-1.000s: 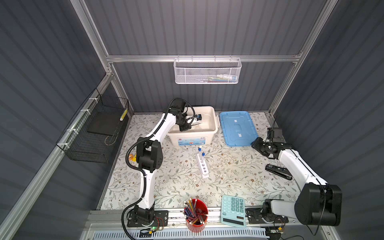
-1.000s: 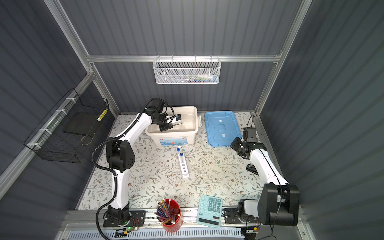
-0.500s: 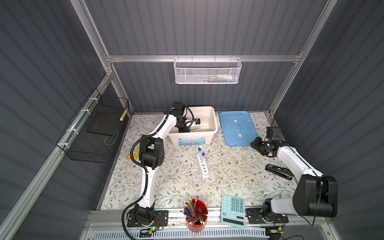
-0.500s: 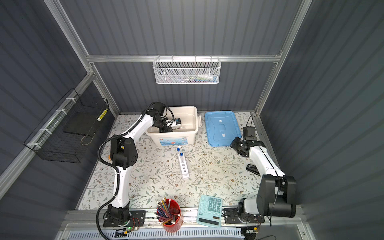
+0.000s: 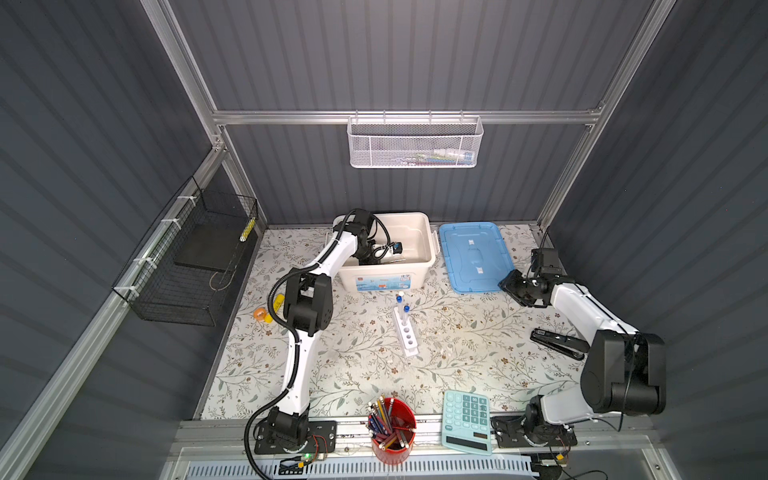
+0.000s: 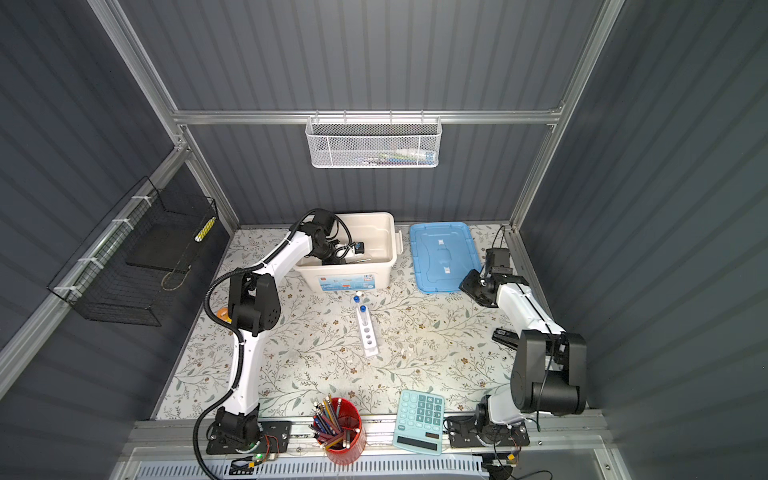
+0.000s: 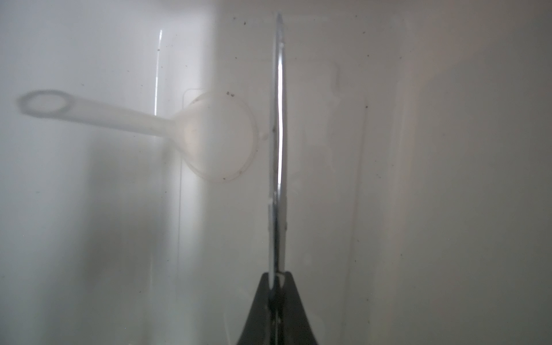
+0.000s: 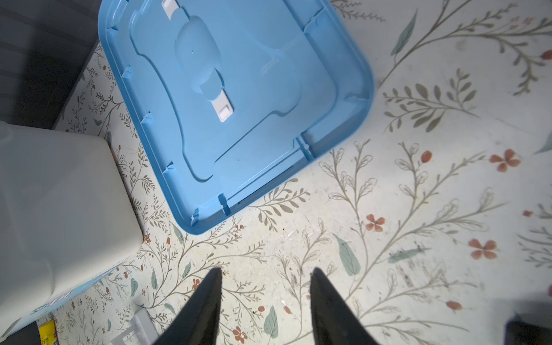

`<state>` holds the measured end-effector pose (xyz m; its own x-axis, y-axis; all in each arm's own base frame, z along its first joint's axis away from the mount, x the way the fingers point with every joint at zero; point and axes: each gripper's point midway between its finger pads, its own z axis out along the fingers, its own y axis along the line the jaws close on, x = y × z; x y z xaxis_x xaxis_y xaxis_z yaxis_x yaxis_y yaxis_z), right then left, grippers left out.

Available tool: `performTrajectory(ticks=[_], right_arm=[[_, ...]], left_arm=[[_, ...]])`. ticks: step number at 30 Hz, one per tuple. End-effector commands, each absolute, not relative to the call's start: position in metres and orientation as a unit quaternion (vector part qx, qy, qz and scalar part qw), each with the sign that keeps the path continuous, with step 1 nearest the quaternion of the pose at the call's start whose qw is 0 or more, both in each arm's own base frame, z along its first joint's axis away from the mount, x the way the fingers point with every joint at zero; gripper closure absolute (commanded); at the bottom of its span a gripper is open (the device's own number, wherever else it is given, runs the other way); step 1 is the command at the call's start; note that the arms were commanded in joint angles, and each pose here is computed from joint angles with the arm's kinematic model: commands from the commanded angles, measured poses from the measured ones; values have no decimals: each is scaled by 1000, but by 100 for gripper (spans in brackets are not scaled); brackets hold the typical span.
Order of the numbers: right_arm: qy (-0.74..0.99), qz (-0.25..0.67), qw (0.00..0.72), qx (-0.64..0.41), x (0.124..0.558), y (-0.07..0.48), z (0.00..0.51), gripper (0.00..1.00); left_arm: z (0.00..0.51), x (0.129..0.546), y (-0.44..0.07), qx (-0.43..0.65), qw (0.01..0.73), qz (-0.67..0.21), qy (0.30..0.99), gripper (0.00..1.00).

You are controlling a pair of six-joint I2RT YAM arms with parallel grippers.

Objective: Organize the chemistry lab equipment
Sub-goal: 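Lower the scissors into the white bin with the left gripper, then open and raise the left gripper while the right gripper moves to the blue lid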

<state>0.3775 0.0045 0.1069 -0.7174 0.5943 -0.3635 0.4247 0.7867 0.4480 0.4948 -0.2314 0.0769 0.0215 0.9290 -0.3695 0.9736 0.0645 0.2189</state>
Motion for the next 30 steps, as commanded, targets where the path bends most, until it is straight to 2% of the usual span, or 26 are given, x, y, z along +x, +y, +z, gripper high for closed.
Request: performTrajectory(ticks=[1,10,12,16,19,21,22,30], right_arm=[[910,172,259,274,384,3,114,50],[909,174,255,278,385,2,112,50],[910,175,255,278,386,2,111,50],[909,176,254,279,386,2,111,50],[909,179,254,278,386,3,112,50],[909,179,256,277,386,3,114,50],[908,178,259,276,386,2,115,49],[914,137,276,266,379,-11,131,48]], left_arm=[[76,491,-235,703,206,-55,679,100],[75,493,-239,705,210,-58,675,100],[78,494,-239,706,215,-57,673,97],[86,497,-241,707,228,-49,667,80],[94,498,-243,708,239,-46,663,62],[101,498,-245,708,248,-47,660,58],[105,498,-246,707,252,-47,659,50],[147,495,-255,704,306,-38,640,45]])
